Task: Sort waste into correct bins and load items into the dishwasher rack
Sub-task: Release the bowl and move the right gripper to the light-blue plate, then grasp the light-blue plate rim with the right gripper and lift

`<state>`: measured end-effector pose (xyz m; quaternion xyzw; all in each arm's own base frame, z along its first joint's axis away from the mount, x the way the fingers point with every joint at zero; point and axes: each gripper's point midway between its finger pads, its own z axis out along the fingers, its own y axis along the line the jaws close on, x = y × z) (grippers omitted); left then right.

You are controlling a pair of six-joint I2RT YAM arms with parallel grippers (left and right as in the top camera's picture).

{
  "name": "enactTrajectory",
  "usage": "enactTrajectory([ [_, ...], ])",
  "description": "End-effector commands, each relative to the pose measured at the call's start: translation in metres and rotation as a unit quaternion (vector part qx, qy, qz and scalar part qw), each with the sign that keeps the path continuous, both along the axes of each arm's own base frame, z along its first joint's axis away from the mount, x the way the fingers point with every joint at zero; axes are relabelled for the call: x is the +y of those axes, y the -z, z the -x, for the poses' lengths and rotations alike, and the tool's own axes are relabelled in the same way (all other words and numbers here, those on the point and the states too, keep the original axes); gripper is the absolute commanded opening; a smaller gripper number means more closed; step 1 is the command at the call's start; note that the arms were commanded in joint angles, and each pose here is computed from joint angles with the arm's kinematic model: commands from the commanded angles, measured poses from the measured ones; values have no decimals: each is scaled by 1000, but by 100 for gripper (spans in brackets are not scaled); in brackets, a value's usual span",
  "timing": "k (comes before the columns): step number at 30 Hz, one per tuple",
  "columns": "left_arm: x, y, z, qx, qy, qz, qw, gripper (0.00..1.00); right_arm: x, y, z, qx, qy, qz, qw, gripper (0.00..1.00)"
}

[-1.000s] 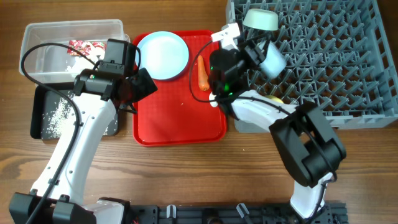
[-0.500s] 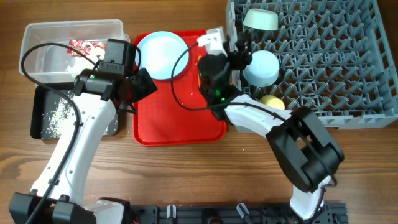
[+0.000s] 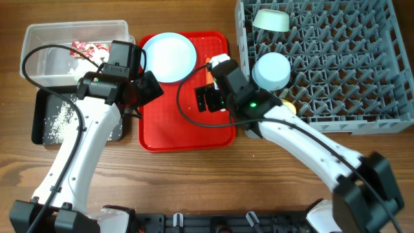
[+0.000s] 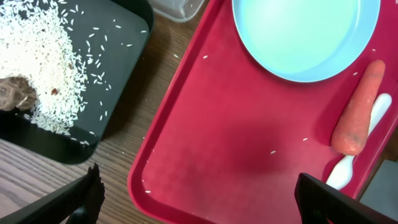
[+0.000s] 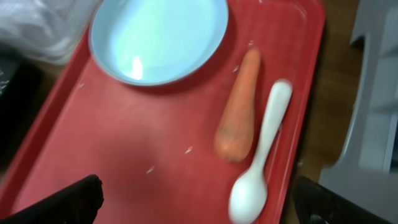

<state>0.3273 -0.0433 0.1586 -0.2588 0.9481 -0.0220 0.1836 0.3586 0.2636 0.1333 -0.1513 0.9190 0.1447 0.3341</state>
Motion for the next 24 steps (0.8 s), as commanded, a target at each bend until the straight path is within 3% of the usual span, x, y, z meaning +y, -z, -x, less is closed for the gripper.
enactTrajectory([
  [1,0,1,-1,1,-1,1,1000,100,21,-41,23,24,-29,-104,994,100],
  [3,0,1,-1,1,-1,1,1000,100,25,-65,32,36,-26,-149,988,100],
  [7,0,1,-1,1,-1,1,1000,100,20,-84,31,44,-3,-156,987,98],
  [14,0,0,-3,-4,-2,2,1000,100,37,-118,-24,46,28,-123,991,99],
  [20,6,1,-1,5,-1,26,1000,100,44,-70,-82,86,57,-90,991,100],
  [24,71,0,-3,0,-111,100,989,100,50,-47,-96,84,60,-89,991,98],
])
